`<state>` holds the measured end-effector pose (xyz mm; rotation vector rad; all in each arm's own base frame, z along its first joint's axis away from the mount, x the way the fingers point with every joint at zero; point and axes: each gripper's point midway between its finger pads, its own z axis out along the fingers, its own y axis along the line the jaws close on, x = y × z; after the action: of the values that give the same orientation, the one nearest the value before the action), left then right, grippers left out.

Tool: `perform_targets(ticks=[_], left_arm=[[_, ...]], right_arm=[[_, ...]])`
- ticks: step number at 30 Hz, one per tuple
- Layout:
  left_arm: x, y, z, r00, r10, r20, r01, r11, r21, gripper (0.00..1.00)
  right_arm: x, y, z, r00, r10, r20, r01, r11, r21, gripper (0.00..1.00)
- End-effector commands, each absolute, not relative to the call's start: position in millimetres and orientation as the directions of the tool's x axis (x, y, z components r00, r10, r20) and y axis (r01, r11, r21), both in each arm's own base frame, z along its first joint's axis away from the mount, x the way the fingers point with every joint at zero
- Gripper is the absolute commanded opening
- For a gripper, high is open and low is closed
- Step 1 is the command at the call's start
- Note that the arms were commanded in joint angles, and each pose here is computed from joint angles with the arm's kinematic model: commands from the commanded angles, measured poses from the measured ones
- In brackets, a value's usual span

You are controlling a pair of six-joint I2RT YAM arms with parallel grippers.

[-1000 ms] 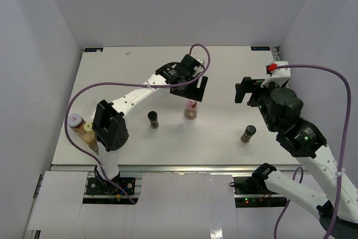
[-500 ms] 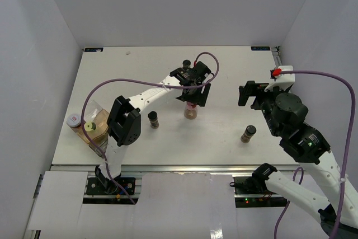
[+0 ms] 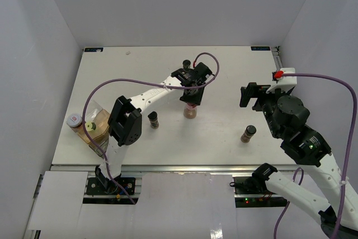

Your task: Organize the condiment bottles

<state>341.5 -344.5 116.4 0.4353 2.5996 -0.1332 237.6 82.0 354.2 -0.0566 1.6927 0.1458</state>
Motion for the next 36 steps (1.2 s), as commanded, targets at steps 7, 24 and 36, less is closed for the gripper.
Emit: perform_targets(ticks=[7, 24, 36], left_arm=[[346, -322, 139, -0.836, 0.206, -0.508, 0.232, 0.973, 0.014, 0.0], [407, -133, 237, -0.731, -0.214, -0.647, -0.238, 0.97, -0.053, 0.0], [335, 1, 244, -0.655, -0.384, -0.651, -0.454, 0.888, -0.067, 0.0]], right_arm=[[238, 79, 372, -0.08, 0.068, -0.994, -0.112, 0.991, 0.077, 0.98], [239, 82, 384, -0.068, 0.059, -0.996, -0.135, 0.989, 0.067, 0.98], [230, 88, 400, -0.067, 0.089, -0.994, -0.189, 0.977, 0.1, 0.98]])
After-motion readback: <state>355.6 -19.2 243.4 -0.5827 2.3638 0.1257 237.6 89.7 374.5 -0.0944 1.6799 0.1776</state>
